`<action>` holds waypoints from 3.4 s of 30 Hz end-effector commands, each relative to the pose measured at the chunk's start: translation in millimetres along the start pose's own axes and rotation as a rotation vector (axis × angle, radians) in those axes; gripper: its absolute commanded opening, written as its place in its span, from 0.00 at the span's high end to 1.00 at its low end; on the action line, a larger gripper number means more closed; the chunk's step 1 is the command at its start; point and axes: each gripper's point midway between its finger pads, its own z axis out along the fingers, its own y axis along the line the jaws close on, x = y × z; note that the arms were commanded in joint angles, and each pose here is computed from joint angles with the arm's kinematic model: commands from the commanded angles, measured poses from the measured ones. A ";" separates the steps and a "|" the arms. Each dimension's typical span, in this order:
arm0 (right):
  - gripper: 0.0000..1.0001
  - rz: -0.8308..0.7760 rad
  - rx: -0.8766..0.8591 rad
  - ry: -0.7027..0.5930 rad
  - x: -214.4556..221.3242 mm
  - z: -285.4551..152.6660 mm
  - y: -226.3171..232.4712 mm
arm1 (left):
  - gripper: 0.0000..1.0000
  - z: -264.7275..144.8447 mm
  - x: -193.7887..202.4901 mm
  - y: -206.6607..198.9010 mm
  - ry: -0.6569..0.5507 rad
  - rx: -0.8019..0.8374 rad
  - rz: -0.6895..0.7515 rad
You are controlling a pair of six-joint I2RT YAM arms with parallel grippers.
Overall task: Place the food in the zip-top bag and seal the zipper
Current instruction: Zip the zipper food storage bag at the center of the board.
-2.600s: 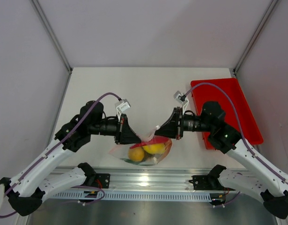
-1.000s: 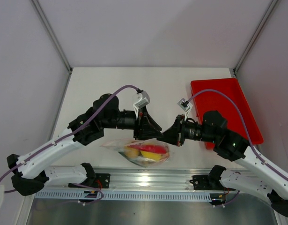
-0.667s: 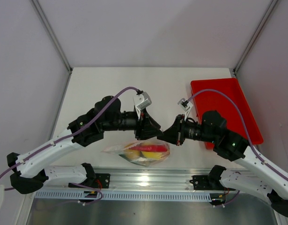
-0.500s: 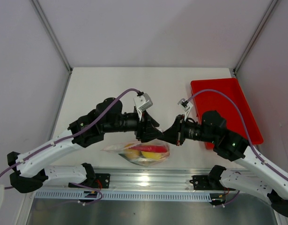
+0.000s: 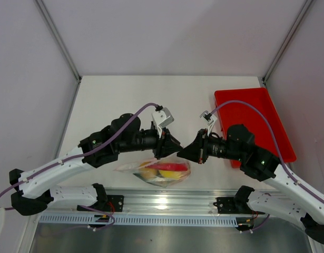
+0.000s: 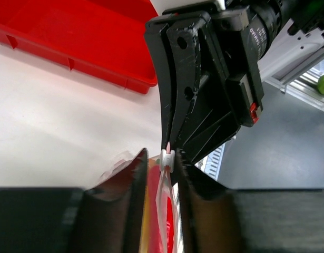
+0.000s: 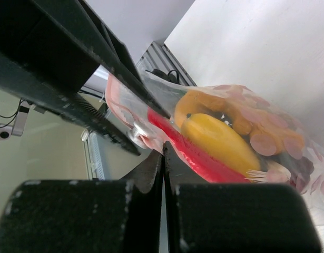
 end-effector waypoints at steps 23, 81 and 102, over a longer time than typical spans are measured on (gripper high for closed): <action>1.00 -0.008 0.030 -0.265 -30.3 -4.1 3.2 | 1.00 -9.7 27.2 3.1 0.061 -0.029 -0.069; 1.00 -0.296 -0.439 0.011 14.8 25.1 17.0 | 0.99 -19.2 8.4 -22.8 0.054 0.201 -0.154; 1.00 -0.003 -0.023 -0.455 -34.0 10.3 -15.4 | 0.99 -17.2 33.8 45.4 0.103 -0.172 -0.136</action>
